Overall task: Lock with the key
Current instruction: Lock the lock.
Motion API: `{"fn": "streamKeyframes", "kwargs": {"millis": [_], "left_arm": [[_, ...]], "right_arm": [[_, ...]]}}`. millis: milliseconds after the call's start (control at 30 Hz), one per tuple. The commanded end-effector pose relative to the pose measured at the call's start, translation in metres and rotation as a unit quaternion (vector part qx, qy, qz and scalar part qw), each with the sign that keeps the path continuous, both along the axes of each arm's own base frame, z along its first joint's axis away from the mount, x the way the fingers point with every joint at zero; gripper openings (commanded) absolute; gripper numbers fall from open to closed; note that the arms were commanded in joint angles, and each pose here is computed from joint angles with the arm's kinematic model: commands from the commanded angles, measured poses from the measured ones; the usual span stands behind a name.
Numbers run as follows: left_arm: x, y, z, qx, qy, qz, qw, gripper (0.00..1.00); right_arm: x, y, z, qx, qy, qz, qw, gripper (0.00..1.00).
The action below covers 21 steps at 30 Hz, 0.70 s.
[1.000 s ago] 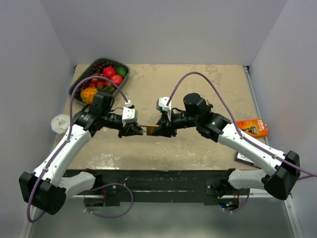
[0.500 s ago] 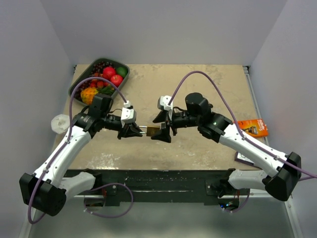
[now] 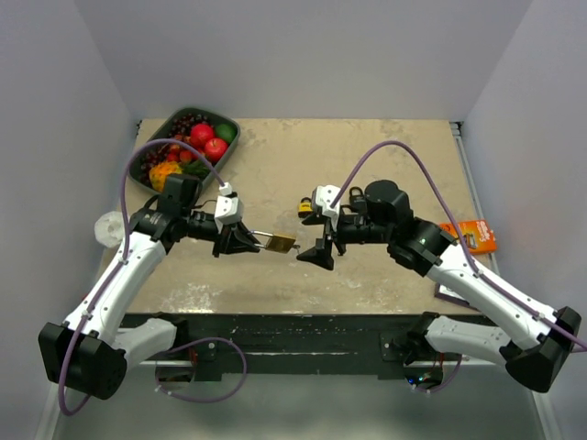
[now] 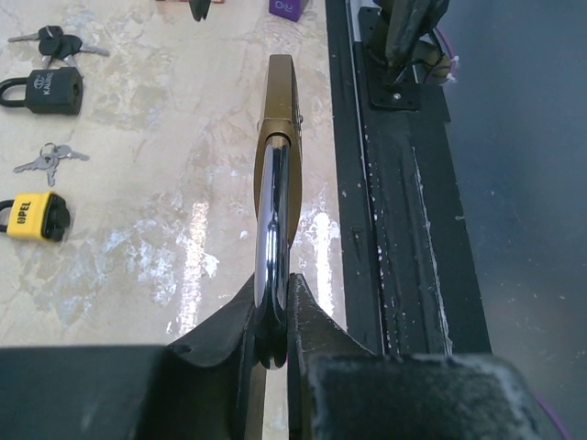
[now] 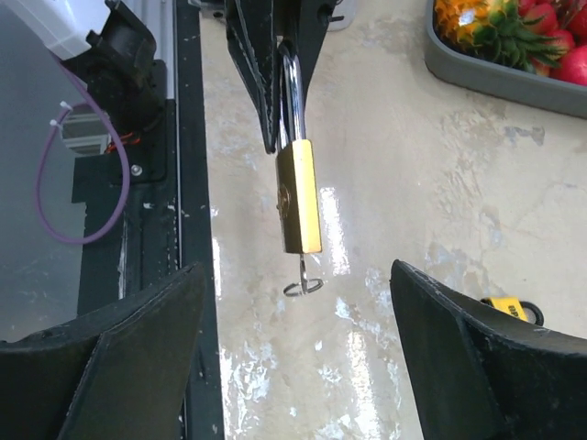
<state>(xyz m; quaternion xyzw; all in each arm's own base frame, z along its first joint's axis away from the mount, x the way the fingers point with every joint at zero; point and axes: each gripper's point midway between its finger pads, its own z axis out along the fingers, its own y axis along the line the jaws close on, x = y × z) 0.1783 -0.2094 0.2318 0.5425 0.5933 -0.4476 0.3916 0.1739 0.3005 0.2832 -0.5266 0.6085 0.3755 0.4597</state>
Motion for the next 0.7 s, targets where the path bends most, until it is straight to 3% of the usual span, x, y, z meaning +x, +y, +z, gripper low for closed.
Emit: {"fn": "streamKeyframes", "kwargs": {"millis": [0, 200, 333, 367, 433, 467, 567, 600, 633, 667], "left_arm": [[-0.009, -0.008, 0.034, -0.065, -0.043, -0.051, 0.996, 0.00], [-0.013, -0.009, 0.033, -0.075, -0.032, -0.056, 0.995, 0.00], [-0.015, -0.009, 0.035, -0.077, -0.034, -0.054, 0.995, 0.00], [-0.015, -0.009, 0.035, -0.077, -0.031, -0.053, 0.995, 0.00], [-0.015, -0.009, 0.034, -0.079, -0.031, -0.054, 0.995, 0.00], [-0.015, -0.009, 0.033, -0.078, -0.030, -0.053, 0.995, 0.00], [-0.013, -0.008, 0.029, -0.071, -0.030, -0.045, 0.996, 0.00], [-0.012, -0.008, 0.028, -0.070, -0.029, -0.042, 0.996, 0.04], [-0.011, -0.007, 0.028, -0.068, -0.027, -0.038, 0.997, 0.32], [-0.009, -0.005, 0.026, -0.069, -0.021, -0.029, 0.997, 0.40]], "right_arm": [[0.006, -0.001, -0.001, 0.010, -0.027, -0.005, 1.000, 0.87], [0.017, 0.031, -0.012, 0.017, -0.001, 0.034, 0.999, 0.85], [0.020, 0.040, -0.011, 0.026, -0.001, 0.046, 0.999, 0.67], [0.019, 0.041, -0.013, 0.030, 0.008, 0.049, 0.998, 0.50], [0.014, 0.046, -0.012, 0.039, 0.012, 0.066, 0.997, 0.28], [0.014, 0.047, -0.011, 0.039, 0.011, 0.067, 0.997, 0.01], [0.017, 0.045, -0.009, 0.036, 0.001, 0.060, 0.998, 0.00], [0.015, 0.043, -0.005, 0.038, -0.001, 0.060, 0.997, 0.00], [0.015, 0.042, -0.002, 0.039, -0.003, 0.059, 0.997, 0.00], [0.014, 0.041, -0.002, 0.041, -0.003, 0.057, 0.998, 0.00]]}}
